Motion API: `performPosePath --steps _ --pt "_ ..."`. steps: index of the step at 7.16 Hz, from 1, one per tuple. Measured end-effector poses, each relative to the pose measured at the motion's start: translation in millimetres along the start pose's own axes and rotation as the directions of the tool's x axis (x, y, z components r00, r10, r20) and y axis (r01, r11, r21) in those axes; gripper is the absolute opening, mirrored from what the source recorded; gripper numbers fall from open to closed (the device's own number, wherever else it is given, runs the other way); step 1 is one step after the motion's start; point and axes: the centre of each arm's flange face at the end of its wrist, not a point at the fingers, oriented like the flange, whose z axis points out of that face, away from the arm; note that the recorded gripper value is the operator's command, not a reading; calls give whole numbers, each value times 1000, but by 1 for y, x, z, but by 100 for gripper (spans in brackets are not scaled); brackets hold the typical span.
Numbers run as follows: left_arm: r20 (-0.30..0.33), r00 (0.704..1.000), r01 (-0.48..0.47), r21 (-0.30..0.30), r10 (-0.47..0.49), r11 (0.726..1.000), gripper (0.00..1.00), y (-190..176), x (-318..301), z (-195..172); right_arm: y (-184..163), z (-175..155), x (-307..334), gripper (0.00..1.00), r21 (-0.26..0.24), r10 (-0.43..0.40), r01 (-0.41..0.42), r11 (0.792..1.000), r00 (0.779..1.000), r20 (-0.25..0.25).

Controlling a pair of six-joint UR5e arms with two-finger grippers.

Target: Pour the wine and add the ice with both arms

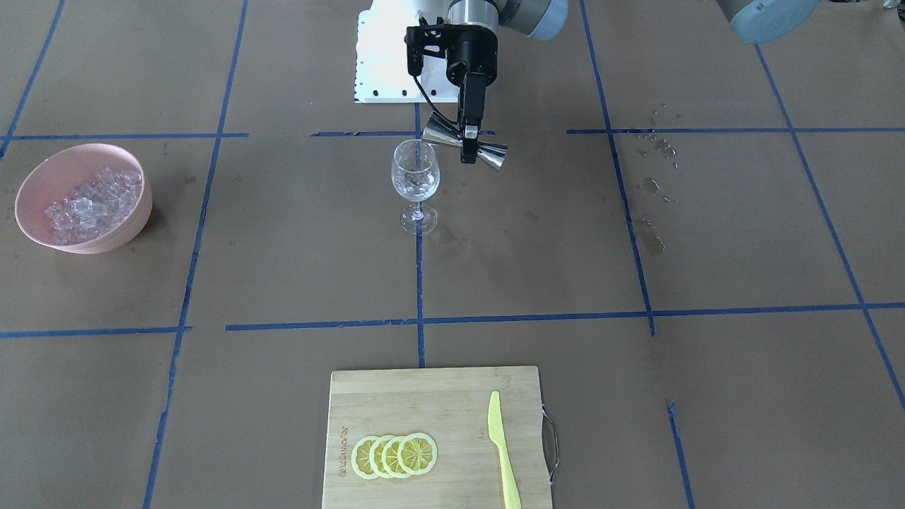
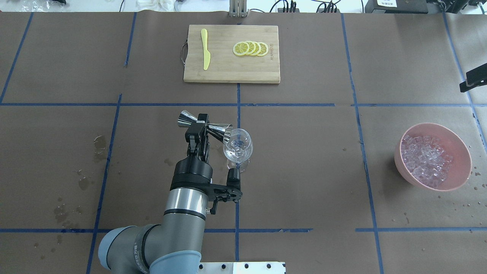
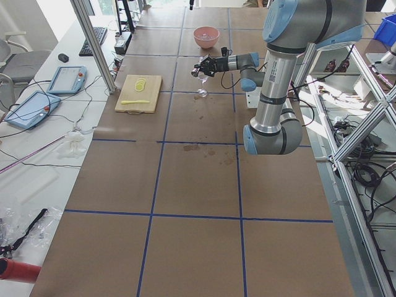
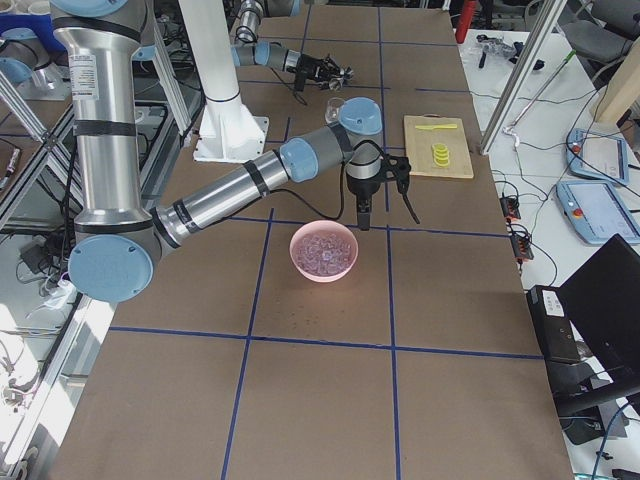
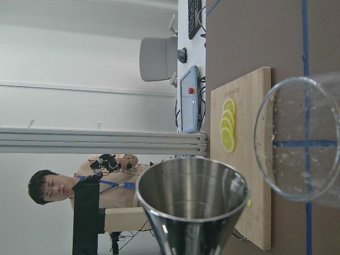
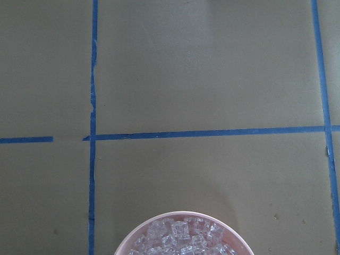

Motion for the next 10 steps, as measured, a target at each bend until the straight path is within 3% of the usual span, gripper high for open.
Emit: performPosePath --steps 4,10 --pt "35 997 76 0 -76 997 0 20 -12 15 0 -1 -1 100 11 -7 7 1000 1000 6" --pt "64 981 184 24 -186 983 0 164 25 19 0 5 -1 100 17 -16 16 1000 1000 -3"
